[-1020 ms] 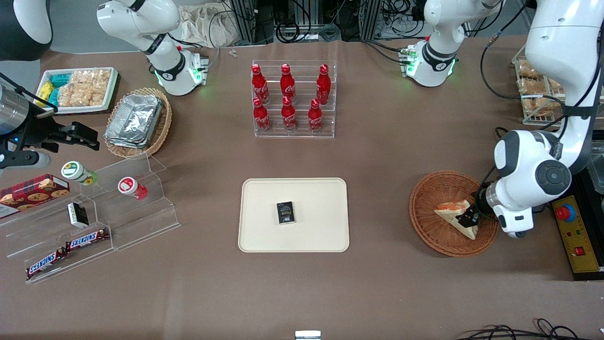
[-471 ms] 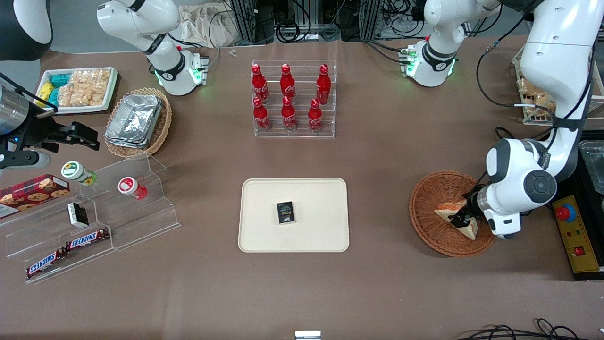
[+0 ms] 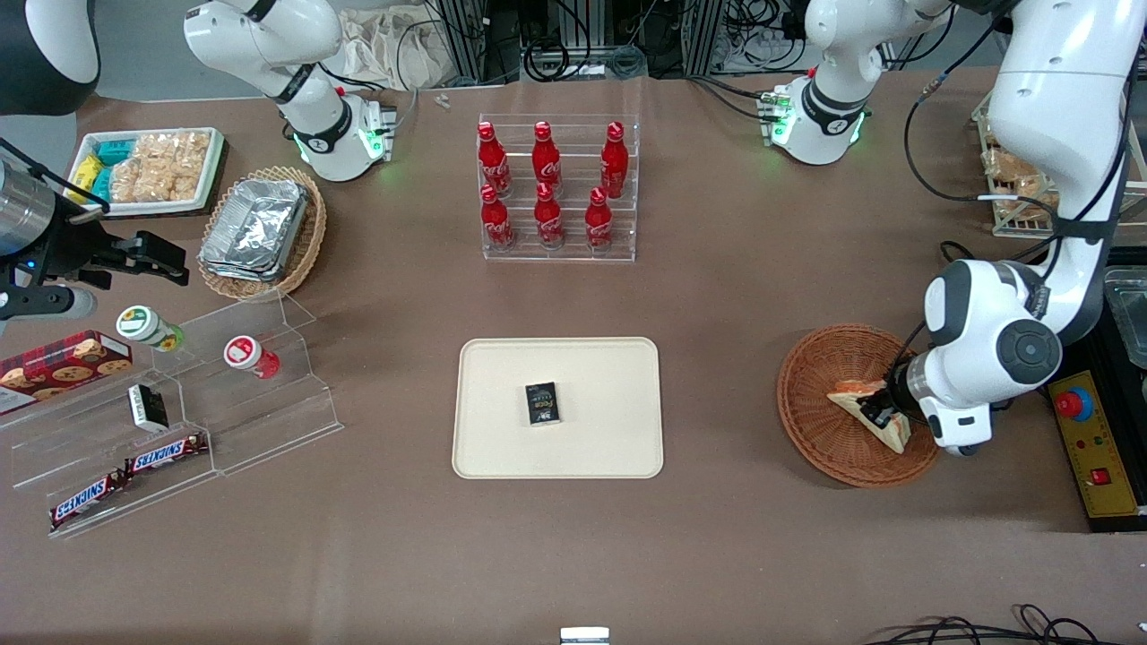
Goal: Place sandwich from basket to tray
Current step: 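Close the left gripper on the sandwich, then lift the sandwich and carry it toward the white tray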
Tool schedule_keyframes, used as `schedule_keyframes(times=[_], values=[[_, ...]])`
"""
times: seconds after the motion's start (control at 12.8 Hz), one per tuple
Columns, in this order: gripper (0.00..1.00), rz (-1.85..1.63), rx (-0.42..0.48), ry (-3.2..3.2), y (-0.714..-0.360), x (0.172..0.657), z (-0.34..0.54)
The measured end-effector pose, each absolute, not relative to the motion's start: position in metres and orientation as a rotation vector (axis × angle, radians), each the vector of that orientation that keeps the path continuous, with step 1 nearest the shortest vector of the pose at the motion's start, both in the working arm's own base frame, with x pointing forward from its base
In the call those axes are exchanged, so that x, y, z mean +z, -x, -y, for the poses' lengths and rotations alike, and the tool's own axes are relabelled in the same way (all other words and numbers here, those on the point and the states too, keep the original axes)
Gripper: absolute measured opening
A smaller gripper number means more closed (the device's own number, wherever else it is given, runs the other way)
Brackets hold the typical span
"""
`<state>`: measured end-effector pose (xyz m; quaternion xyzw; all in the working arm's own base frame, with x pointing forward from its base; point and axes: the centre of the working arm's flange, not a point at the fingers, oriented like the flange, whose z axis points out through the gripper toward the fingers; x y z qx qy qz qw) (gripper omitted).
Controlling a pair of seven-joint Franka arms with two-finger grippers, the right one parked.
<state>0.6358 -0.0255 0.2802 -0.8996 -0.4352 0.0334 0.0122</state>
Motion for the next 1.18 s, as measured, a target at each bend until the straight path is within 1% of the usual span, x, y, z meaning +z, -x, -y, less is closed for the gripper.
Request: schedule_keyframes(times=[0.08, 0.24, 0.31, 0.39, 0.47, 0.55, 0.71, 0.78, 0.86, 1.02, 1.18], values=[[0.33, 1.335, 0.120, 2.794, -0.637, 0.308, 0.031], [0.32, 1.270, 0.162, 2.780, -0.636, 0.383, 0.054], [0.28, 1.225, 0.164, 2.796, -0.635, 0.422, 0.073], [0.22, 1.150, 0.147, 2.845, -0.635, 0.454, 0.096], [0.19, 1.014, 0.127, 2.926, -0.634, 0.476, 0.121], [0.19, 0.848, 0.120, 3.003, -0.632, 0.484, 0.143], [0.19, 0.536, 0.162, 3.104, -0.629, 0.473, 0.187], [0.19, 0.423, 0.198, 3.127, -0.628, 0.456, 0.214], [0.19, 0.329, 0.206, 3.135, -0.628, 0.436, 0.247], [0.19, 0.238, 0.170, 3.162, -0.631, 0.396, 0.310], [0.19, 0.193, 0.181, 3.210, -0.635, 0.356, 0.347]])
